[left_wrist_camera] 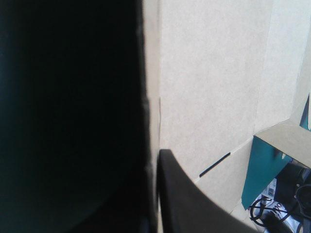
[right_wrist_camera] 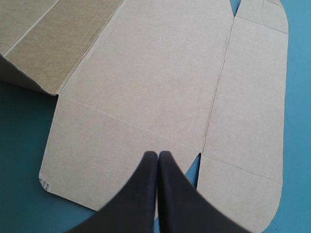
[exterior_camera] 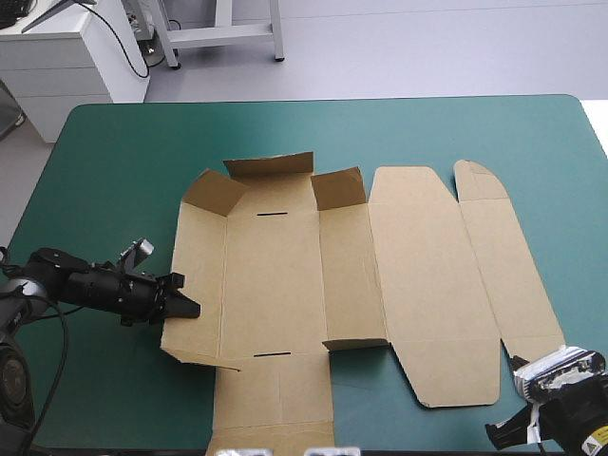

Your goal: Fold the box

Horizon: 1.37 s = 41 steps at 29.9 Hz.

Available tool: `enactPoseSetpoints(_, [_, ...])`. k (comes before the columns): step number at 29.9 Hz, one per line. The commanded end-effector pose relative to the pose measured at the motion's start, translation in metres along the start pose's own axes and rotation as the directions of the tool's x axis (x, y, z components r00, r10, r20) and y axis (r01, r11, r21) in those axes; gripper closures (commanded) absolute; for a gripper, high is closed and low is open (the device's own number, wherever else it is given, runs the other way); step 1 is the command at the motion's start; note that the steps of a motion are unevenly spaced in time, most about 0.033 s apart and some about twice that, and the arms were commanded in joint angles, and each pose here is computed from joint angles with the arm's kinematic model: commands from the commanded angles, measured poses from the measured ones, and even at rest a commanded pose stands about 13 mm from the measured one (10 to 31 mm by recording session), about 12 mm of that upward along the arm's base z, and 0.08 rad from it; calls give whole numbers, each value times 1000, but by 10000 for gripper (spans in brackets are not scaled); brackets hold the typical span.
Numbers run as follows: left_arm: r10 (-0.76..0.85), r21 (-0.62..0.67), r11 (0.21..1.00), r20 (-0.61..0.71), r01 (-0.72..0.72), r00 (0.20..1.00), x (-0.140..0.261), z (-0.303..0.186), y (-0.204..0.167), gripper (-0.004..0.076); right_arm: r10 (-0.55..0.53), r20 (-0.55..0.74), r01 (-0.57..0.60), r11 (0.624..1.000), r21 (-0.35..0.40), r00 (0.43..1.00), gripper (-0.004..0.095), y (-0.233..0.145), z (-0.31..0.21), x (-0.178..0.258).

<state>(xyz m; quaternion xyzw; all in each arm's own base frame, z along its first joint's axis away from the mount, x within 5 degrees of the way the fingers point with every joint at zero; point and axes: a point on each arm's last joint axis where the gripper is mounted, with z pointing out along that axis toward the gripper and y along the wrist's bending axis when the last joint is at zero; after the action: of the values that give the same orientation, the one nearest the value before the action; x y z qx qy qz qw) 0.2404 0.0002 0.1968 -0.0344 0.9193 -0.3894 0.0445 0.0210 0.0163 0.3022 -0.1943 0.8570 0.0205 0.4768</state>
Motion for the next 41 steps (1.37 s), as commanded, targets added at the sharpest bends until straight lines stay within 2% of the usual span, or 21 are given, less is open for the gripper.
enactPoseSetpoints(1, [90, 44, 995, 24, -91, 996, -1, -6, -13, 731, 9, 73, -11, 1000, 22, 997, 924, -2, -4, -12])
enactPoseSetpoints(3, [98, 19, 995, 51, -99, 994, -4, -6, -11, 731, 9, 73, -11, 1000, 22, 997, 924, -2, -4, -12])
enactPoseSetpoints(6, [40, -27, 999, 104, -37, 994, -9, -6, -7, 731, 9, 73, -11, 1000, 22, 997, 923, -2, -4, -12])
enactPoseSetpoints(8, [66, -41, 997, 111, -61, 992, -11, -4, -10, 730, 9, 73, -11, 1000, 22, 997, 923, -2, -4, -12])
enactPoseSetpoints(15, [289, -40, 957, 54, -287, 956, -27, -12, -45, 731, 7, 72, -9, 1000, 24, 997, 924, -3, -4, -11])
enactPoseSetpoints(21, [525, -111, 850, 84, -516, 847, -54, -27, -104, 731, 5, 71, -7, 1000, 27, 997, 923, -3, -4, -11])
enactPoseSetpoints(27, [774, -252, 624, 72, -740, 629, -66, -39, -177, 731, 20, 73, -22, 999, 27, 997, 923, -3, -4, -12])
enactPoseSetpoints(29, [824, -325, 550, 63, -769, 563, -67, -43, -198, 731, 20, 77, -22, 999, 28, 997, 923, -3, -4, -12])
enactPoseSetpoints(35, [952, -495, 260, -10, -829, 305, -62, -42, -245, 731, 37, 84, -40, 999, 30, 996, 923, -3, -4, -12])
enactPoseSetpoints(38, [984, -524, 140, -20, -840, 177, -58, -31, -262, 731, 36, 105, -40, 998, 37, 994, 923, -4, -4, -14])
enactPoseSetpoints(41, [993, -532, -10, -107, -847, 56, -54, -12, -273, 731, 36, 108, -40, 998, 39, 993, 923, -4, -4, -15])
